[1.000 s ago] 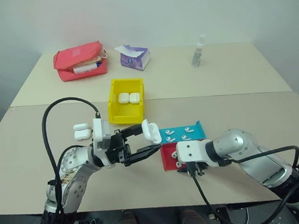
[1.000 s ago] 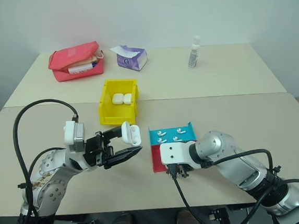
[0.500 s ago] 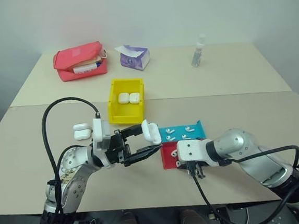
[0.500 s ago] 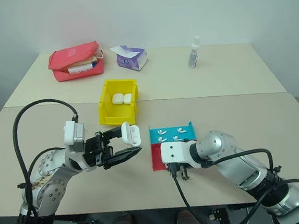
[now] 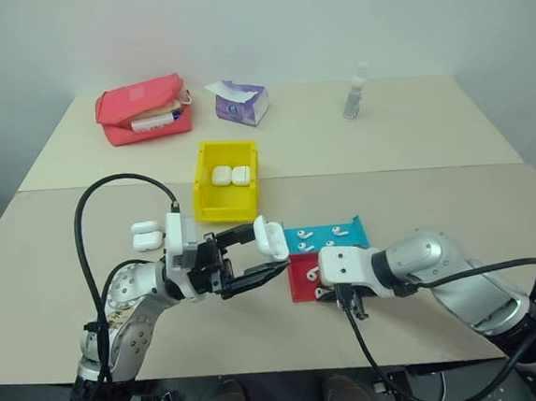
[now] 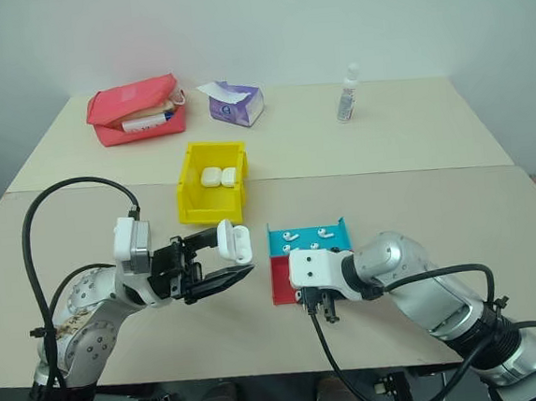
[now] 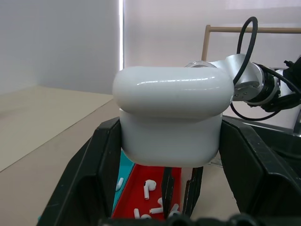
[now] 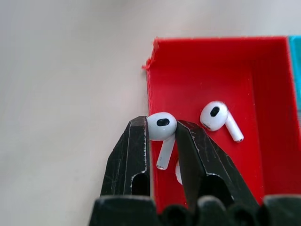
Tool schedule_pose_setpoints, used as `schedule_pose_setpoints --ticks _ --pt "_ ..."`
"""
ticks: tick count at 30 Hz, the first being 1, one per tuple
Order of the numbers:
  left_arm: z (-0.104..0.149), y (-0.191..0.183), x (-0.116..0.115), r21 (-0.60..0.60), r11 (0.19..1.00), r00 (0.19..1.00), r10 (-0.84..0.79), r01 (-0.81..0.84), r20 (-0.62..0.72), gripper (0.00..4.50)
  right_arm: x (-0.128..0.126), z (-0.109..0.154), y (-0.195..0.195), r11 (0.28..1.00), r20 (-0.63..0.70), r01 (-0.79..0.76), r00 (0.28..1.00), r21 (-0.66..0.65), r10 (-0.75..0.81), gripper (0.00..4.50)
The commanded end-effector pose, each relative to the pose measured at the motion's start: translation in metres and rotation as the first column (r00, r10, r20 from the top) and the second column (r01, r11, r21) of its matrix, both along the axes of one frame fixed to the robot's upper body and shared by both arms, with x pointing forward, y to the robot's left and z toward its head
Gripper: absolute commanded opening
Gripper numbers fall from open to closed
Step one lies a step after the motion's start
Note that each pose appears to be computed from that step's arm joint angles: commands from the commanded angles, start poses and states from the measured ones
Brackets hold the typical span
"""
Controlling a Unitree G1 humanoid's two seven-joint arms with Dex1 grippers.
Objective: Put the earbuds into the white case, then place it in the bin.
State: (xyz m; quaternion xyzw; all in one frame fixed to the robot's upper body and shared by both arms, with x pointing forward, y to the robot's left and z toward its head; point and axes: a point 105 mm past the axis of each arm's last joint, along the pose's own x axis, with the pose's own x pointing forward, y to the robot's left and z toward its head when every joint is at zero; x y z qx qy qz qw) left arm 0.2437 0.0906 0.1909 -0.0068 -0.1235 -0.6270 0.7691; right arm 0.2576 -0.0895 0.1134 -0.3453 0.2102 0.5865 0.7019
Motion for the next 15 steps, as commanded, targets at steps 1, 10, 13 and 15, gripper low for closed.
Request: schedule_pose_setpoints --ticks 1,10,13,15 --pt "0.012 0.012 0.01 -0.027 0.999 1.0 0.022 -0.021 0.008 2.8 0.003 0.023 0.002 0.99 -0.017 0.057 0.998 0.129 -0.055 0.64" --pt "0.027 0.015 0.038 -0.019 0.999 0.998 0.051 -0.05 0.041 2.8 0.025 0.078 0.007 0.821 0.004 0.154 0.982 0.549 -0.188 0.64" --pt "0.034 0.013 0.039 -0.033 0.999 0.998 0.044 -0.042 0.048 2.8 0.033 0.097 0.006 0.724 0.038 0.15 0.971 0.674 -0.238 0.64" --pt "0.039 0.003 0.039 -0.043 0.999 0.998 0.025 -0.023 0.056 2.8 0.039 0.112 0.009 0.637 0.038 0.136 0.967 0.759 -0.252 0.64"
